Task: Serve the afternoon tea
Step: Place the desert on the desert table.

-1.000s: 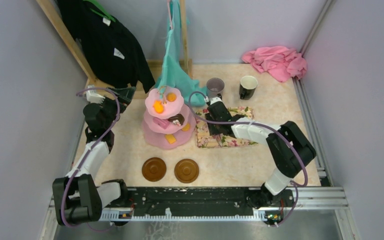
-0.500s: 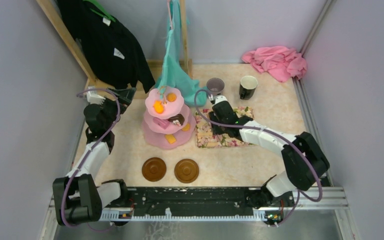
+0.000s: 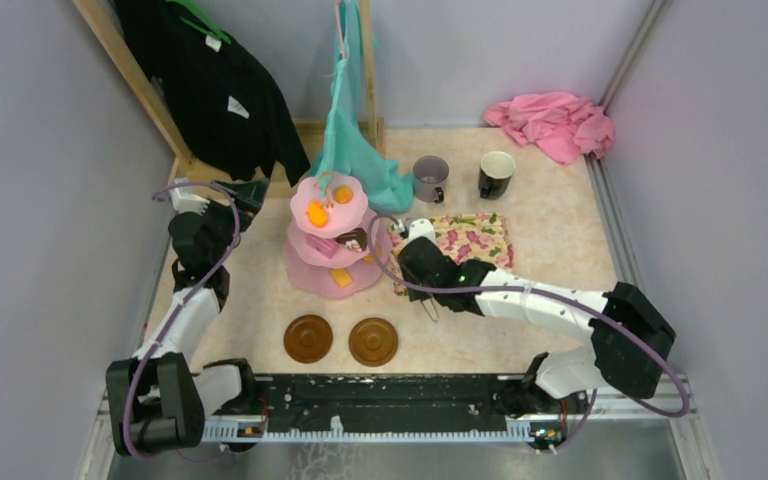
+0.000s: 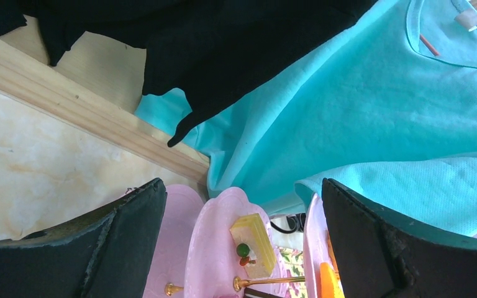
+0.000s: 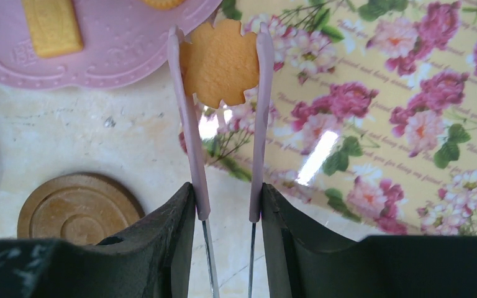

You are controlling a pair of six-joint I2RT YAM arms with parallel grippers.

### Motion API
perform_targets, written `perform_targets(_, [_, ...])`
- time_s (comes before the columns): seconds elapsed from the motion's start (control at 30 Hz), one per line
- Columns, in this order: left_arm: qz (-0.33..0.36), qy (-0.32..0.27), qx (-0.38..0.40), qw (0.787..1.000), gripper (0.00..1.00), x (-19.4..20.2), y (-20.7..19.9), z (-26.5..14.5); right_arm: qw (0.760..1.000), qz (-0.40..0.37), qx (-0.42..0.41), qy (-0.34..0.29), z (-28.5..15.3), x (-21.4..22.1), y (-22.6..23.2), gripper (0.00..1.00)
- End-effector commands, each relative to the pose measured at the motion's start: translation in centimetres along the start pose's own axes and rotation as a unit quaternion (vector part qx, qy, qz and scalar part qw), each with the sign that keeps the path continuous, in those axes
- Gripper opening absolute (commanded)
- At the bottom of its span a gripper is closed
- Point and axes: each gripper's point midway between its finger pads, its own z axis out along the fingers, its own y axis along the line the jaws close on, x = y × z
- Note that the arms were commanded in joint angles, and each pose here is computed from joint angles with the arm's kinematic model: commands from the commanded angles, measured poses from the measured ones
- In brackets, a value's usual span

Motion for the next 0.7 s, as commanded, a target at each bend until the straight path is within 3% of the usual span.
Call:
perform_targets(0.0, [-0.004, -0.013, -0.002, 1.000, 0.99, -0.4, -0.1, -0.2, 0.999, 0.027, 0.006, -0.035, -1.8, -2.0, 2.6, 0.35])
perform_targets(0.4, [-0.013, -0.019, -0.026, 0.999, 0.99, -0.3, 1.0, -0.4, 0.998, 0.026, -0.034, -0.039, -2.1, -2.1, 11.7, 0.32])
perform_targets(0.67, [-0.024, -0.022, -0.029, 0.999, 0.99, -0.3, 1.0, -0.6, 0.999, 0.011, -0.036, -0.013, 0.3, -1.8, 16.9, 0.32])
